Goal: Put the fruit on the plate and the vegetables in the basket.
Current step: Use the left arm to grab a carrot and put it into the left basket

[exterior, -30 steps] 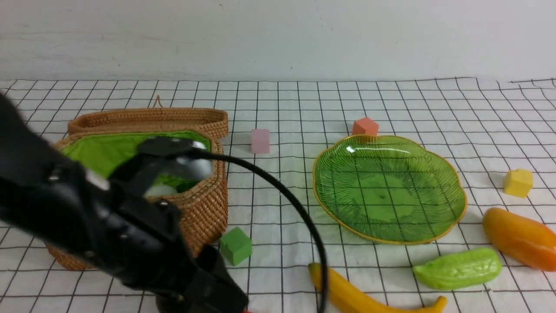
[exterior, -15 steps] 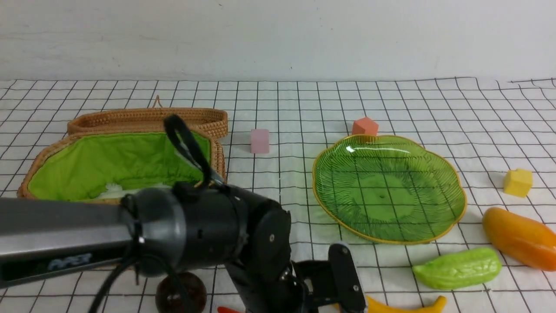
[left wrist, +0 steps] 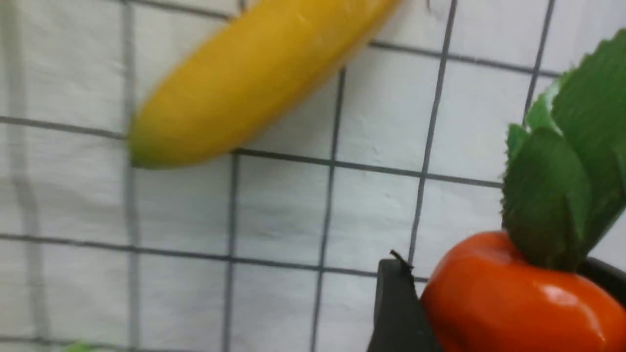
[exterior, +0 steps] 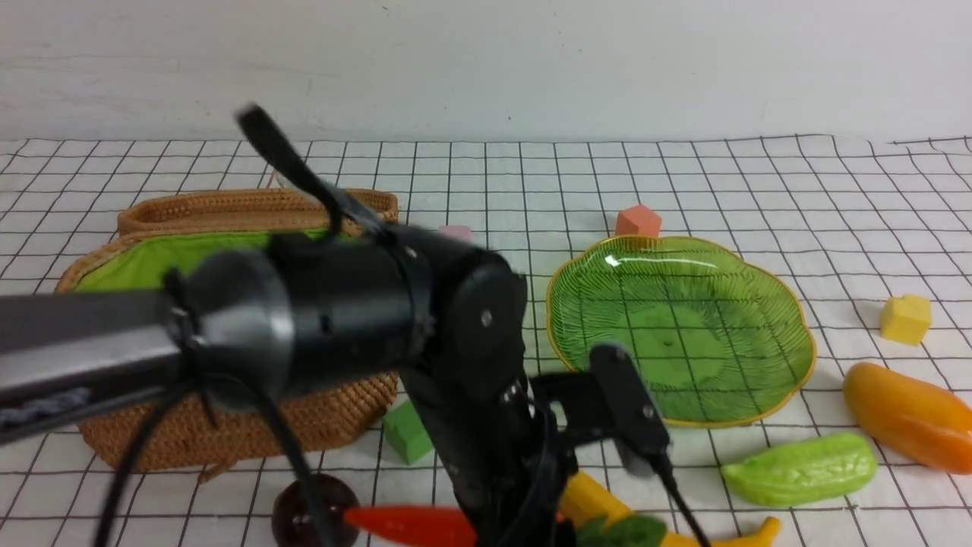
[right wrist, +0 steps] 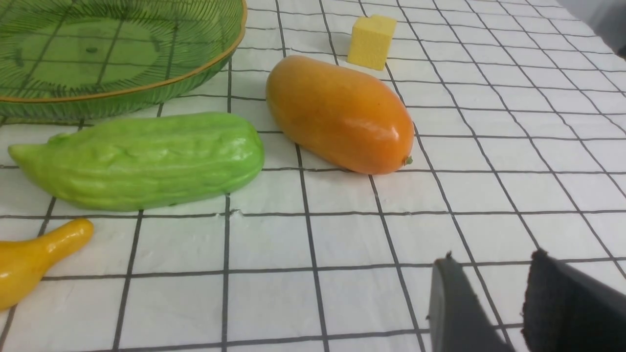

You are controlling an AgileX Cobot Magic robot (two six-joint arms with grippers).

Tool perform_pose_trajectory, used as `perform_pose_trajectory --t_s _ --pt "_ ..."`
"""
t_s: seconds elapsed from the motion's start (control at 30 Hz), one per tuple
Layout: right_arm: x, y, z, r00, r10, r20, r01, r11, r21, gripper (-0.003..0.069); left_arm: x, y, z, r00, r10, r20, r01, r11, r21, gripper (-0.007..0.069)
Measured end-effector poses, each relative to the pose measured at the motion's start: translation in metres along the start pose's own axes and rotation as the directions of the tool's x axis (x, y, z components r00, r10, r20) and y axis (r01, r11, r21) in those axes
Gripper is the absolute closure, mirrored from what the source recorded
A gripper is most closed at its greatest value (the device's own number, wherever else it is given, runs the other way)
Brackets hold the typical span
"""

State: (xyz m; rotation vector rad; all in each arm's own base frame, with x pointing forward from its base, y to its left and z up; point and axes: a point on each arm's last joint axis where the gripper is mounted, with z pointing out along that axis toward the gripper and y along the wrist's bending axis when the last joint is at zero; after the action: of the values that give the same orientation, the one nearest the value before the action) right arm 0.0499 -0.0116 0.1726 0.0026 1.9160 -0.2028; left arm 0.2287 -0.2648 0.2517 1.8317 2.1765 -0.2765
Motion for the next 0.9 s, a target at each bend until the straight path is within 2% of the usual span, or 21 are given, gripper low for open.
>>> perform_pose_trajectory --t_s 0.03,0.1,0.17,0.2,0.23,0.33,0.43,0.5,0.63,0.67,0.7,0.73,0.77,0.83,0.9 --pt "0.0 0.0 0.0 1.0 0.0 0.0 0.0 1.0 0.0 0.0417 -0.003 0.004 -0.032 0.999 0.012 0.041 -0.008 0.995 -0.097 0.0216" --pt "0.0 0.0 0.0 1.0 0.0 0.0 0.0 1.0 0.0 0.0417 0.001 0.011 -0.065 0.996 -0.002 0.085 0.019 0.98 -0.199 0.0216" --pt "0.0 0.0 0.0 1.0 0.0 0.0 0.0 1.0 0.0 0.0417 0.018 0.026 -0.106 0.991 -0.049 0.126 0.092 0.927 -0.363 0.0216" --pt "0.0 0.0 0.0 1.0 0.0 0.0 0.0 1.0 0.0 0.0417 0.02 0.029 -0.106 0.991 -0.051 0.126 0.095 0.922 -0.375 0.0216" --pt "0.0 0.0 0.0 1.0 0.0 0.0 0.0 1.0 0.0 0.0417 0.038 0.044 -0.129 0.981 -0.116 0.159 0.178 0.865 -0.469 0.0216" --pt "0.0 0.0 0.0 1.0 0.0 0.0 0.0 1.0 0.0 0.0417 0.078 0.078 -0.163 0.93 -0.264 0.257 0.368 0.707 -0.604 0.0216" --pt "0.0 0.0 0.0 1.0 0.0 0.0 0.0 1.0 0.0 0.0417 0.107 0.104 -0.165 0.895 -0.324 0.307 0.446 0.617 -0.648 0.0216" --pt "0.0 0.0 0.0 1.0 0.0 0.0 0.0 1.0 0.0 0.0417 0.117 0.116 -0.155 0.887 -0.338 0.315 0.461 0.599 -0.654 0.0216" --pt "0.0 0.0 0.0 1.0 0.0 0.0 0.0 1.0 0.0 0.0417 0.131 0.131 -0.124 0.882 -0.377 0.281 0.465 0.611 -0.641 0.0199" --pt "0.0 0.0 0.0 1.0 0.0 0.0 0.0 1.0 0.0 0.0417 0.135 0.135 -0.11 0.882 -0.395 0.255 0.462 0.626 -0.629 0.0148" --pt "0.0 0.0 0.0 1.0 0.0 0.0 0.0 1.0 0.0 0.0417 0.135 0.135 -0.109 0.882 -0.398 0.253 0.462 0.627 -0.627 0.014" --pt "0.0 0.0 0.0 1.0 0.0 0.0 0.0 1.0 0.0 0.0417 0.136 0.136 -0.105 0.88 -0.406 0.244 0.464 0.633 -0.62 0.0053" --pt "0.0 0.0 0.0 1.0 0.0 0.0 0.0 1.0 0.0 0.0417 0.136 0.135 -0.104 0.88 -0.407 0.244 0.464 0.633 -0.619 0.0053" --pt "0.0 0.0 0.0 1.0 0.0 0.0 0.0 1.0 0.0 0.0417 0.136 0.134 -0.107 0.88 -0.407 0.247 0.466 0.631 -0.62 -0.0027" --pt "0.0 0.0 0.0 1.0 0.0 0.0 0.0 1.0 0.0 0.0417 0.137 0.128 -0.116 0.877 -0.414 0.245 0.47 0.626 -0.622 -0.004"
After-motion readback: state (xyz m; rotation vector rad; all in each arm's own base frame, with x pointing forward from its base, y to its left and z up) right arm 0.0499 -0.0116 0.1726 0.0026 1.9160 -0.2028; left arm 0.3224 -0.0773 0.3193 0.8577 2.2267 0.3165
